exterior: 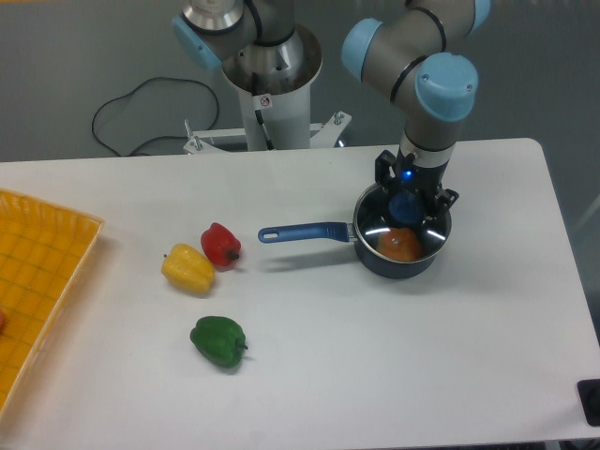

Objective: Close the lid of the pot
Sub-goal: 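Hold the lid knob steady while the lid settles on the pot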

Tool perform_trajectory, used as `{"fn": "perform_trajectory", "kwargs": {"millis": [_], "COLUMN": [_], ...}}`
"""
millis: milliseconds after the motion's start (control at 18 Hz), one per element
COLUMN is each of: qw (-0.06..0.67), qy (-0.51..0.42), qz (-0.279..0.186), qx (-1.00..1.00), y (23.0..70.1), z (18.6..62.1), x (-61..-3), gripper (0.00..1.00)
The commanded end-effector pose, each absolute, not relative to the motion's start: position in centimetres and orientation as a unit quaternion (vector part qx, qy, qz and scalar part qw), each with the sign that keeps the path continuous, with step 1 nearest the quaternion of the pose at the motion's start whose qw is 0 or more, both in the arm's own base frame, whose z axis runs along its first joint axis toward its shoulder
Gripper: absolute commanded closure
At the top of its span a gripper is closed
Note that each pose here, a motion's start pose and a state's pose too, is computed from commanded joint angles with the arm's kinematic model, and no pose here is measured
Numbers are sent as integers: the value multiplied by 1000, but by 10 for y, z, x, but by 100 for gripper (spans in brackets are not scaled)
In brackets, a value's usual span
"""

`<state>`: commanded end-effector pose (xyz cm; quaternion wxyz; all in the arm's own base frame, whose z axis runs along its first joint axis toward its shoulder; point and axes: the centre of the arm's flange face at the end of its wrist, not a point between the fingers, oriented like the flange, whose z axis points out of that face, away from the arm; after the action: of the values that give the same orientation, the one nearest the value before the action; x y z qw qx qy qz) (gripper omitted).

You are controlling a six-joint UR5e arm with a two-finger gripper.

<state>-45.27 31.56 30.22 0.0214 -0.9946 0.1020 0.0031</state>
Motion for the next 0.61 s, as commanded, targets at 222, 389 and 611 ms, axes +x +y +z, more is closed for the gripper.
{"fn": "perform_trajectory", "kwargs": {"millis": [222,389,611], "qw": [21,21,21], "qy": [104,104,106], "qz": [6,6,7], "qx": [-994,-994,-994], "y": [314,314,313], "z": [296,296,296], "x": [-452,-452,-452], "gripper": [66,66,66]}}
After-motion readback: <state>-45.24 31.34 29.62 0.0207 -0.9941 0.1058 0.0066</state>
